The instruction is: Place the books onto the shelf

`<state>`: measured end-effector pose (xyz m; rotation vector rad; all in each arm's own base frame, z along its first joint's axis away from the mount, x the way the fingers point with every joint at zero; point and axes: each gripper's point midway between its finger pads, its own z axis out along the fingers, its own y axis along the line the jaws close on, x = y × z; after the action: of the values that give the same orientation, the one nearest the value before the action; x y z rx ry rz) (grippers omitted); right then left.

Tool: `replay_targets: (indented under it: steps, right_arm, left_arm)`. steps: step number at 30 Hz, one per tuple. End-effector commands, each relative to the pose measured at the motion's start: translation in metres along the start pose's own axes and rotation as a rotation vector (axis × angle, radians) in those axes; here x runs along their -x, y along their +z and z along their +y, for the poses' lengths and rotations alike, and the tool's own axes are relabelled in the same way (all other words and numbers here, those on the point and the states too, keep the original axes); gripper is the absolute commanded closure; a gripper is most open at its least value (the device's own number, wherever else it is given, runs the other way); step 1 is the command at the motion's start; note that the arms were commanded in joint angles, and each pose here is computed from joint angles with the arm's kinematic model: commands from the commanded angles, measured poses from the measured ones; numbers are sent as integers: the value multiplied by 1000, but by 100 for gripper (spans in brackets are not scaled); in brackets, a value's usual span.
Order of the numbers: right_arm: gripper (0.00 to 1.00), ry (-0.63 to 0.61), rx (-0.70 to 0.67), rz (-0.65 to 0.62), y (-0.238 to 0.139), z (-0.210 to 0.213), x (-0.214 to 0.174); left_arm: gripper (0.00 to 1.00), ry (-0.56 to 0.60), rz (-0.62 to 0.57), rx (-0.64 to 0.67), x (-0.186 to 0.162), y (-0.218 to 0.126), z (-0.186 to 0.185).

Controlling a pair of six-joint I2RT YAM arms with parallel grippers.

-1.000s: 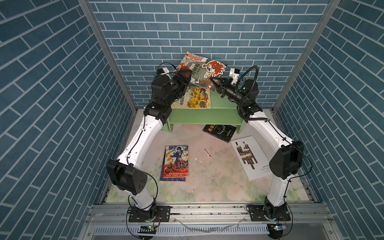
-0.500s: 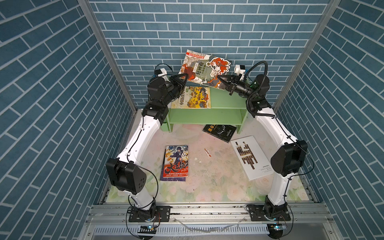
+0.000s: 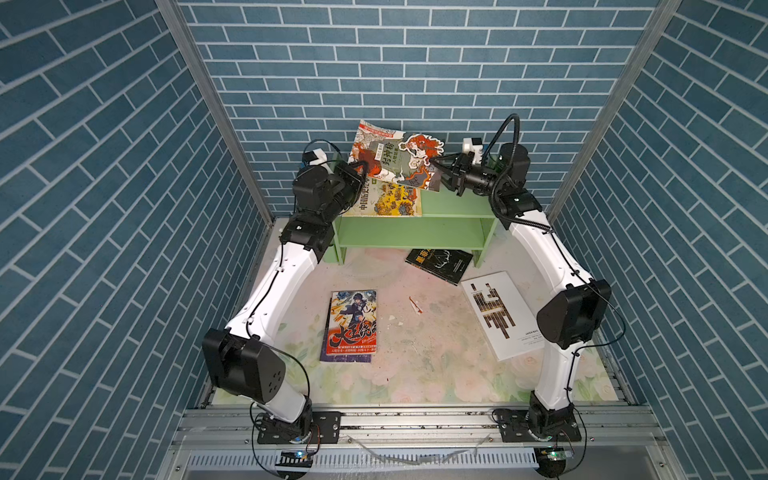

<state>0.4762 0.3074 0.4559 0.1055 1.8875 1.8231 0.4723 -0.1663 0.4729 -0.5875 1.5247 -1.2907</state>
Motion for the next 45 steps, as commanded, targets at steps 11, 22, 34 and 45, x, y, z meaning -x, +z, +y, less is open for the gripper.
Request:
replay_targets:
  steps: [11, 22, 34, 45]
  right_arm:
    - [46, -27, -315, -96, -17, -70, 7]
    - [51, -12, -351, -69, -11, -91, -7]
    - [52, -120, -485, -21, -5, -96, -26]
    - [48, -155, -592, -9, 0, -117, -30]
  left_arm:
    - [100, 61, -158, 118, 20, -1, 32]
    - [100, 12, -136, 228, 9, -4, 71]
    - [100, 0, -42, 196, -11, 14, 80]
    - [100, -7, -46, 222, -14, 22, 100]
